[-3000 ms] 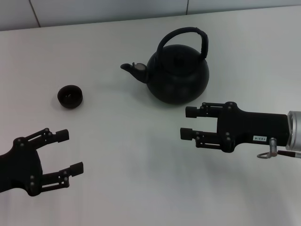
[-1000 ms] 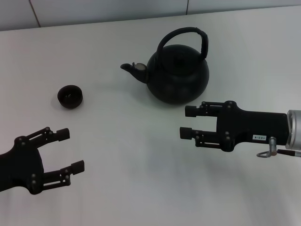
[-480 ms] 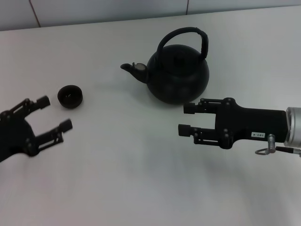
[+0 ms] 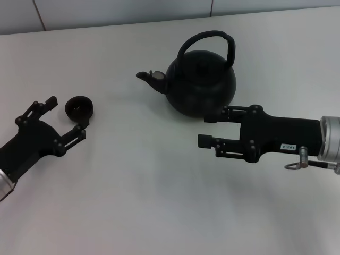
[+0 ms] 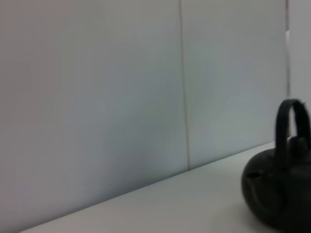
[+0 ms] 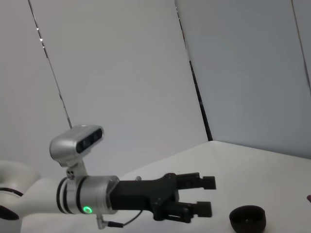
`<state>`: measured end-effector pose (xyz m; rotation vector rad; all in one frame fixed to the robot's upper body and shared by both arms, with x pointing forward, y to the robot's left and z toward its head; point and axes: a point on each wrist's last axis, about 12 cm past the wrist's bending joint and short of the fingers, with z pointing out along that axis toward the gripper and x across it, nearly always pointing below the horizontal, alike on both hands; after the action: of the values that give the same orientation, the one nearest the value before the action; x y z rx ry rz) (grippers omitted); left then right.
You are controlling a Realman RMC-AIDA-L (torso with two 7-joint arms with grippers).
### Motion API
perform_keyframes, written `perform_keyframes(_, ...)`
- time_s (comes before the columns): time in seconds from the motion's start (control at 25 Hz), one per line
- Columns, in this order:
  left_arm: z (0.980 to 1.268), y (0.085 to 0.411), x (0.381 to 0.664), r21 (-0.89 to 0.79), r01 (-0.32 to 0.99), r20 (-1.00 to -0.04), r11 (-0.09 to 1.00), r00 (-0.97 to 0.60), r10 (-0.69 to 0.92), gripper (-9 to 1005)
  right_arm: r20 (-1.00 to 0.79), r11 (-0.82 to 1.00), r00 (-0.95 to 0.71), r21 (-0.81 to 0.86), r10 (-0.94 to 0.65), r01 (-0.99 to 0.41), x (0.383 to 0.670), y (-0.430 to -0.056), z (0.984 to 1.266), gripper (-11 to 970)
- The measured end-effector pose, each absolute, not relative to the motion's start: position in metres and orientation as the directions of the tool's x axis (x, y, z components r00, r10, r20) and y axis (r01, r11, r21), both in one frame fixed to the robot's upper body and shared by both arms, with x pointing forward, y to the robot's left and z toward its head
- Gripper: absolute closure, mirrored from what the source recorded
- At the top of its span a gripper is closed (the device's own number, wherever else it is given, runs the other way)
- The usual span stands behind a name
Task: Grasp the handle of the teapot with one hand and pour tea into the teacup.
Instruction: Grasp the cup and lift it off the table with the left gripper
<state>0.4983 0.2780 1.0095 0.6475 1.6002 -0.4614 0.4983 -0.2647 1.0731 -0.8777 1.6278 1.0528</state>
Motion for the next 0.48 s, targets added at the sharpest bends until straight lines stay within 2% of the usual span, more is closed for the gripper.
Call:
perform_keyframes(0.28, 1.002, 0.276, 0.51, 0.023, 0.525, -0.986, 0.851, -0.13, 0.107, 133, -0.962, 0.364, -0.267, 0.227, -0.062, -0.903, 0.499, -0.264, 1.074, 330)
perform_keyframes(0.48, 0.999, 0.277, 0.512, 0.02, 0.51, -0.982, 0.86, -0.152, 0.113, 133, -0.962, 0.364, -0.267, 0.227, -0.062, -0.903, 0.499, -0.264, 1.074, 330)
